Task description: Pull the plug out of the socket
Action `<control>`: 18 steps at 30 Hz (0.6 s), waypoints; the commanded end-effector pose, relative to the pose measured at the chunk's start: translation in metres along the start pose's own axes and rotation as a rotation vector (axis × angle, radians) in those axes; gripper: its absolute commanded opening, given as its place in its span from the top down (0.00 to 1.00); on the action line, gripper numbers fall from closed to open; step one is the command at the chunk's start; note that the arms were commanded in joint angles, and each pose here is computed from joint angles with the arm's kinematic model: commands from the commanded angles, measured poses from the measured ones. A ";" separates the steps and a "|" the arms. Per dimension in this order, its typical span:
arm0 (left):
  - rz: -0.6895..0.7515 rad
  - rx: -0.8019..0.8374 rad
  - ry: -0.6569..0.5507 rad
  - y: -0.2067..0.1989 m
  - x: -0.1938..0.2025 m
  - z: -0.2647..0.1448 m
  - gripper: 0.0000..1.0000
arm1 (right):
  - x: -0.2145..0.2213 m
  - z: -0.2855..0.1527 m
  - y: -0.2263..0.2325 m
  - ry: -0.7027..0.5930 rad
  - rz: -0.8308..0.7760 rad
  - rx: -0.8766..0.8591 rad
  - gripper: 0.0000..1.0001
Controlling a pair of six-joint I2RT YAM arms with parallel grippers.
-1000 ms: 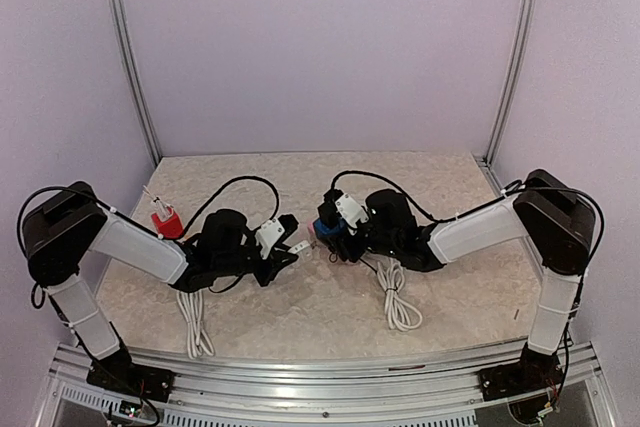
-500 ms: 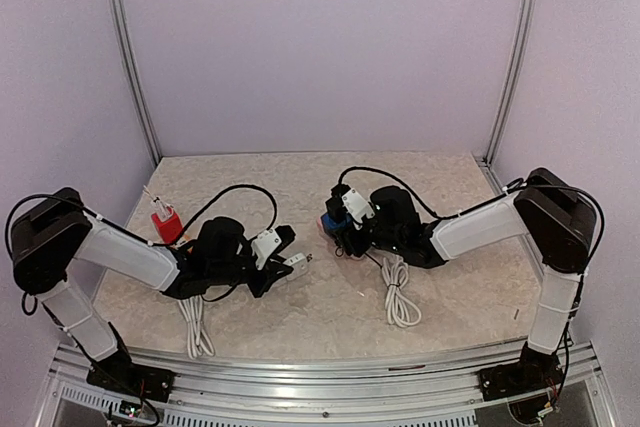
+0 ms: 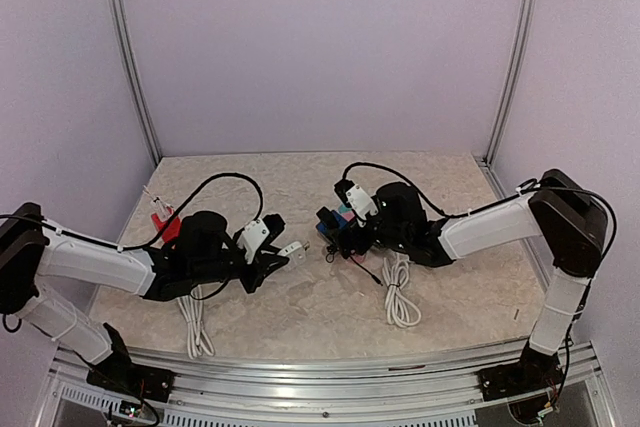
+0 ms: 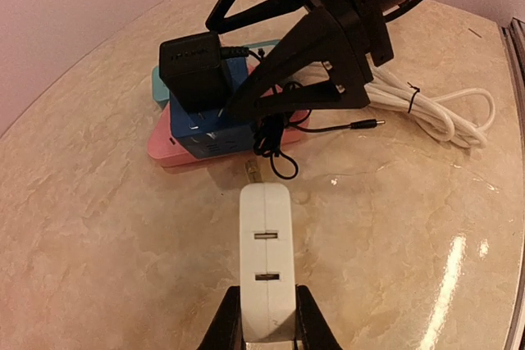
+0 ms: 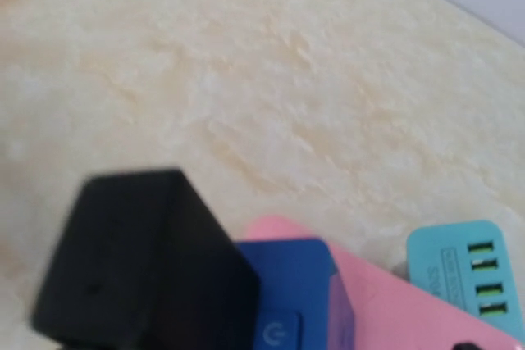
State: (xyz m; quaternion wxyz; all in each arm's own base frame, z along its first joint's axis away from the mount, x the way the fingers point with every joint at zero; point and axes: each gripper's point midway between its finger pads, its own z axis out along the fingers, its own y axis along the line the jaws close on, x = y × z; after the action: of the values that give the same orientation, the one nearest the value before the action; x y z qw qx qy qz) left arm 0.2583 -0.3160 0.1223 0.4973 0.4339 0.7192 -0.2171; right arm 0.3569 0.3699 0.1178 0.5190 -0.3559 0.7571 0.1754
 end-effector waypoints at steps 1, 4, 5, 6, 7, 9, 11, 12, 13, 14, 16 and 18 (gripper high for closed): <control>-0.020 0.006 0.011 -0.007 0.001 -0.010 1.00 | -0.031 -0.018 0.013 -0.064 -0.003 -0.043 0.00; -0.043 0.016 0.001 -0.010 -0.002 -0.018 1.00 | -0.050 -0.031 0.019 -0.098 -0.013 -0.055 0.00; -0.049 0.019 -0.016 -0.011 -0.007 -0.023 1.00 | -0.058 -0.037 0.021 -0.109 -0.016 -0.058 0.00; -0.057 0.024 -0.029 -0.013 -0.011 -0.027 1.00 | -0.065 -0.043 0.023 -0.122 -0.017 -0.063 0.00; -0.065 0.034 -0.037 -0.015 -0.013 -0.031 1.00 | -0.071 -0.049 0.025 -0.133 -0.019 -0.068 0.00; -0.072 0.059 -0.073 -0.022 -0.024 -0.040 1.00 | -0.082 -0.062 0.029 -0.149 -0.017 -0.079 0.00; -0.071 0.088 -0.112 -0.031 -0.036 -0.049 1.00 | -0.090 -0.075 0.034 -0.165 -0.015 -0.094 0.00; -0.067 0.111 -0.144 -0.038 -0.045 -0.056 1.00 | -0.092 -0.081 0.038 -0.170 -0.015 -0.102 0.00; -0.065 0.135 -0.171 -0.043 -0.053 -0.062 1.00 | -0.093 -0.086 0.041 -0.170 -0.018 -0.109 0.00; -0.065 0.161 -0.188 -0.049 -0.058 -0.067 1.00 | -0.093 -0.091 0.044 -0.171 -0.021 -0.118 0.00; -0.066 0.205 -0.222 -0.059 -0.070 -0.078 1.00 | -0.096 -0.104 0.052 -0.179 -0.027 -0.138 0.00; -0.074 0.237 -0.253 -0.065 -0.081 -0.088 1.00 | -0.098 -0.118 0.064 -0.192 -0.034 -0.170 0.00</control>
State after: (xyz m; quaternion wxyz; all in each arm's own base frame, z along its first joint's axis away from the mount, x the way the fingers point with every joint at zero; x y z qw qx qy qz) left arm 0.1904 -0.3160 0.2098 0.5371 0.4236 0.6523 -0.3264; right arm 0.2850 0.3766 0.2593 0.5903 -0.3665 0.6731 0.2533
